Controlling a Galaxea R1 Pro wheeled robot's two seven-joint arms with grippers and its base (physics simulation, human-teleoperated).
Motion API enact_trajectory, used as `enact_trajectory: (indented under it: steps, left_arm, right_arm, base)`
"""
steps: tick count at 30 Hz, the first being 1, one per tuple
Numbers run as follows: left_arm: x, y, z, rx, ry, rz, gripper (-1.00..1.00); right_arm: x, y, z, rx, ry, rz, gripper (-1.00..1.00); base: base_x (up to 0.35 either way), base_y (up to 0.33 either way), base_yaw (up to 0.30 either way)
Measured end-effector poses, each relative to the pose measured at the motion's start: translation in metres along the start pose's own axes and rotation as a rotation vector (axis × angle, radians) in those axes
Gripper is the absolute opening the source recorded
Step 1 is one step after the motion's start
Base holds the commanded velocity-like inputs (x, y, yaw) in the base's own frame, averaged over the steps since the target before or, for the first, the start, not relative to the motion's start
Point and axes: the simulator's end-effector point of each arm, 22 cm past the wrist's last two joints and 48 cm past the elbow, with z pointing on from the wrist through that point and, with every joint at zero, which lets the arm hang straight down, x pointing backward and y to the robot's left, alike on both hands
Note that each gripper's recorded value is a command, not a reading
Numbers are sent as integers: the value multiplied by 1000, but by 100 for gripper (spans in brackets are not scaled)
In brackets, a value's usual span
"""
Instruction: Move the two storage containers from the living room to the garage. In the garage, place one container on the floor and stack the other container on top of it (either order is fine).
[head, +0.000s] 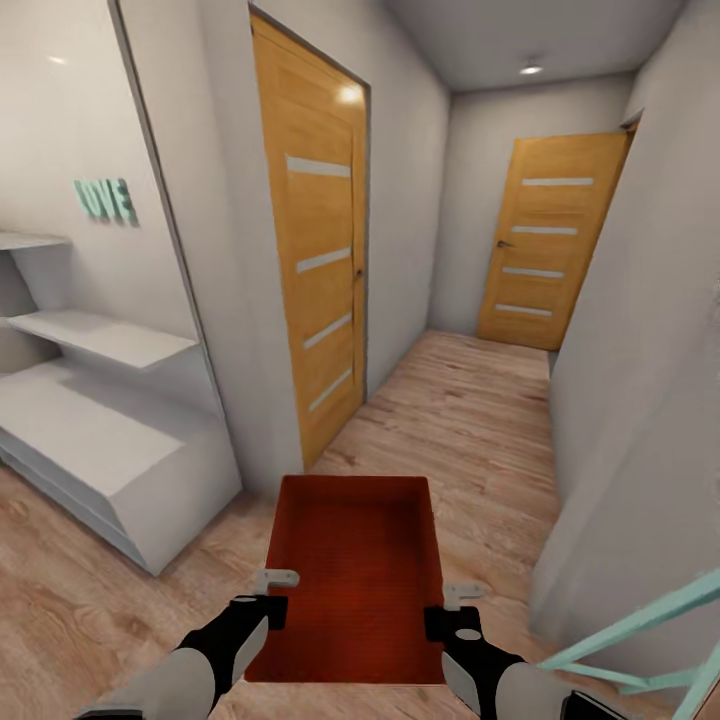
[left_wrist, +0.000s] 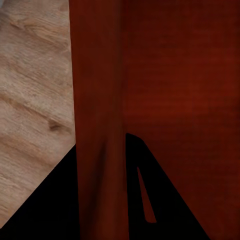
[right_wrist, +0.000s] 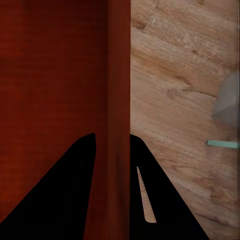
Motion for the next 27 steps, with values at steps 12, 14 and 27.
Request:
enact_trajectory:
  steps: [12, 14, 27]
  left_arm:
    - [0, 0, 0, 0, 0, 0, -100]
    - [0, 0, 0, 0, 0, 0, -100]
    - [0, 0, 0, 1, 0, 1, -100]
  right_arm:
    - [0, 0, 0, 0, 0, 0, -100]
    - [0, 0, 0, 0, 0, 0, -100]
    - [0, 0, 0, 0, 0, 0, -100]
  base:
    - [322, 0, -243]
    - [322, 0, -105]
    - [322, 0, -12]
